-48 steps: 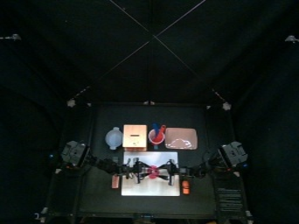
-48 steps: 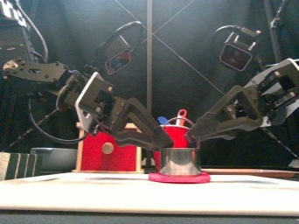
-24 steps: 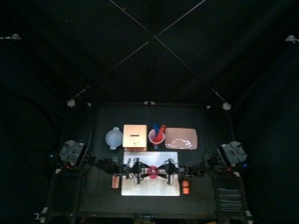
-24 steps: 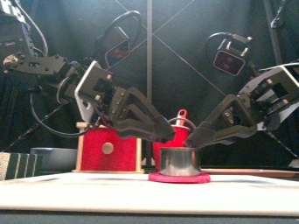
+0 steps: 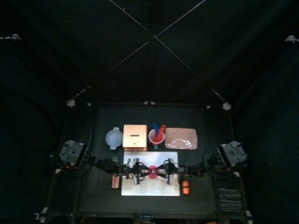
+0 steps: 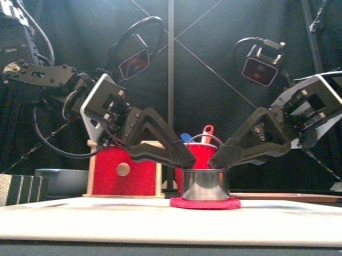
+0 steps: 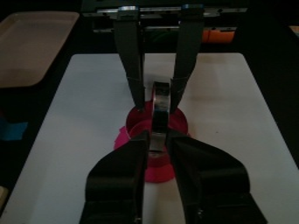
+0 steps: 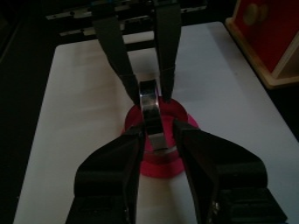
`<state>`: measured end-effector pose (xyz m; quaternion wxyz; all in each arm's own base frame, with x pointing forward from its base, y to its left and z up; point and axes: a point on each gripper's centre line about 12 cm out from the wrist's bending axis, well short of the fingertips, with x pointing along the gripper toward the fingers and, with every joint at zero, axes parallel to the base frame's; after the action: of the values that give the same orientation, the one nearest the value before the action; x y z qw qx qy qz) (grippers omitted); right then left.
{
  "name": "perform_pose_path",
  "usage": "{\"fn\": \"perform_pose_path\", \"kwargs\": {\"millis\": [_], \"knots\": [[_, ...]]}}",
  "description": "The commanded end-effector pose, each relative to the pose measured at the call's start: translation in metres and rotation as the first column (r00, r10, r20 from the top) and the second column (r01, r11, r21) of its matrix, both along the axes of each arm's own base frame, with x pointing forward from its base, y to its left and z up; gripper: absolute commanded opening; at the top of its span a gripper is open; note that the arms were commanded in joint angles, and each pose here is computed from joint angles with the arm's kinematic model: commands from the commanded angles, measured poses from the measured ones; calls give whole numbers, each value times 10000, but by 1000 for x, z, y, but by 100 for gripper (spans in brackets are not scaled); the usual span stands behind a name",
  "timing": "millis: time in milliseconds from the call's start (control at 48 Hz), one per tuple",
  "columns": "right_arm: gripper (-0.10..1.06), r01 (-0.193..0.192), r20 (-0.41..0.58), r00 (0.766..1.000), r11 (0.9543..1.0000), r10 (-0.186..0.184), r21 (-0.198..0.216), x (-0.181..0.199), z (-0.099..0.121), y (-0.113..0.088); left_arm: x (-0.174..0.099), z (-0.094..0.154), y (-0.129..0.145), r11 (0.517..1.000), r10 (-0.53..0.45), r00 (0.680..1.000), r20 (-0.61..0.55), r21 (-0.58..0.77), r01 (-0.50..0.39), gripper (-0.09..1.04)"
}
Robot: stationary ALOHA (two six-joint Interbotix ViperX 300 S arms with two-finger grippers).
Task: Get the cutter from the drawer then cut the dough then place the extra dough in the bowl
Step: Cut the dough
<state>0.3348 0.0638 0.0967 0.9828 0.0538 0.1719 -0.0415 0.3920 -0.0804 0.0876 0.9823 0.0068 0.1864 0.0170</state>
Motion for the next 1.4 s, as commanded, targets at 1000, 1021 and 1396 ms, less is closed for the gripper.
{"fn": "perform_pose_path", "kwargs": {"millis": [1000, 1021, 1396], "knots": [[50, -285, -2496, 9674, 9976, 433, 628, -5, -25, 7, -5, -14, -24, 9957, -866, 9795, -1820, -473, 793, 53], [50, -284, -2612, 9643, 9975, 445, 648, -6, -27, 7, -5, -16, -25, 9957, -872, 9786, -1866, -476, 796, 53], [50, -388, -3855, 9200, 9952, 707, 900, -17, -41, 11, -8, -40, -33, 9952, -917, 9587, -2691, -591, 786, 53]]}}
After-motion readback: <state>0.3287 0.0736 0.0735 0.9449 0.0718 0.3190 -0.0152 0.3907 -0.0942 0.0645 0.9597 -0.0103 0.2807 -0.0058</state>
